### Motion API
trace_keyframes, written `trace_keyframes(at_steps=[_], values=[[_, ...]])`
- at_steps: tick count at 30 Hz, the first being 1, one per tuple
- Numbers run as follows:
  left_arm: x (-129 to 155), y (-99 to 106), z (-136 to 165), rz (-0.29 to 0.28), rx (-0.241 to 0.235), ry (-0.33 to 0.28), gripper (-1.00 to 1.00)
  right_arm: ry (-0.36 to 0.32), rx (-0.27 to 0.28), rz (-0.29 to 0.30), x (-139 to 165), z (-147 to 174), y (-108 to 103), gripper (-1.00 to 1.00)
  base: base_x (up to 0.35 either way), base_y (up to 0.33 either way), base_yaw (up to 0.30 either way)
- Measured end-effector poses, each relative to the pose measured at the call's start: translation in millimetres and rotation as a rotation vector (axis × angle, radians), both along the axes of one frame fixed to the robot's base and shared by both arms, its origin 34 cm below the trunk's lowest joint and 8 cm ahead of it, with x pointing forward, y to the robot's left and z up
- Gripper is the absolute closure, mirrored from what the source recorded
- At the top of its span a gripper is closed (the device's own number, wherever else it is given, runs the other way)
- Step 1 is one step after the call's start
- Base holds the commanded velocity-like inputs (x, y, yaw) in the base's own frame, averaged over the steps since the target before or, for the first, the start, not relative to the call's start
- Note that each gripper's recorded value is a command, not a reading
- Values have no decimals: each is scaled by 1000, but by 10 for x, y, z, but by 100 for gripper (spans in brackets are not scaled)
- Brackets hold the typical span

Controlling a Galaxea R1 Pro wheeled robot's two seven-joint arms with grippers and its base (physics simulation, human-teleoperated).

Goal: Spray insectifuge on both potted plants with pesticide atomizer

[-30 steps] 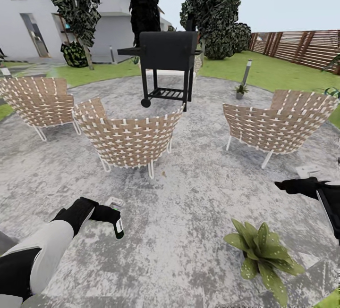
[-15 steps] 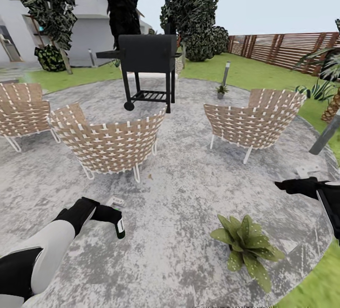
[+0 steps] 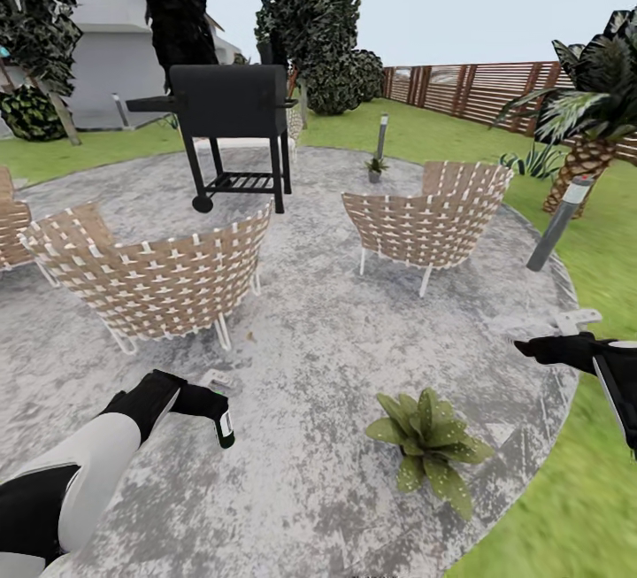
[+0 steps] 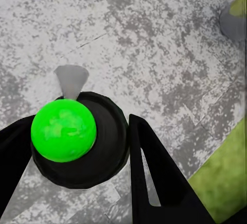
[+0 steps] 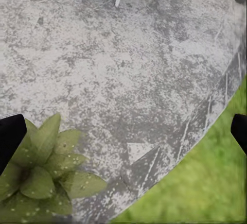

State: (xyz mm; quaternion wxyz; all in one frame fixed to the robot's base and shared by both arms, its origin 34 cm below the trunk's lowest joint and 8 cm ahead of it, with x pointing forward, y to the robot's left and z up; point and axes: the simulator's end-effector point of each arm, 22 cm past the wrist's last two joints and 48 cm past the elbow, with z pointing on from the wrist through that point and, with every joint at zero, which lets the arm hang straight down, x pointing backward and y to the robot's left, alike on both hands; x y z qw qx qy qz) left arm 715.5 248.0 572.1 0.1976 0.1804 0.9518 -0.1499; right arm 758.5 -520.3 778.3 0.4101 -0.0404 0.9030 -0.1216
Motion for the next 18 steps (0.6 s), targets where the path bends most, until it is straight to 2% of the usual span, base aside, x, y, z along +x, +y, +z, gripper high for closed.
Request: trace_keyframes(at_steps=[8,18], values=[[2,-1,1,0,0,-1,100,1,0,1,0,-5,3,-100,0,45,-274],[1,2,1,0,0,-1,100,4,-3,2,-1,-13,9,-100,0,279,-75]])
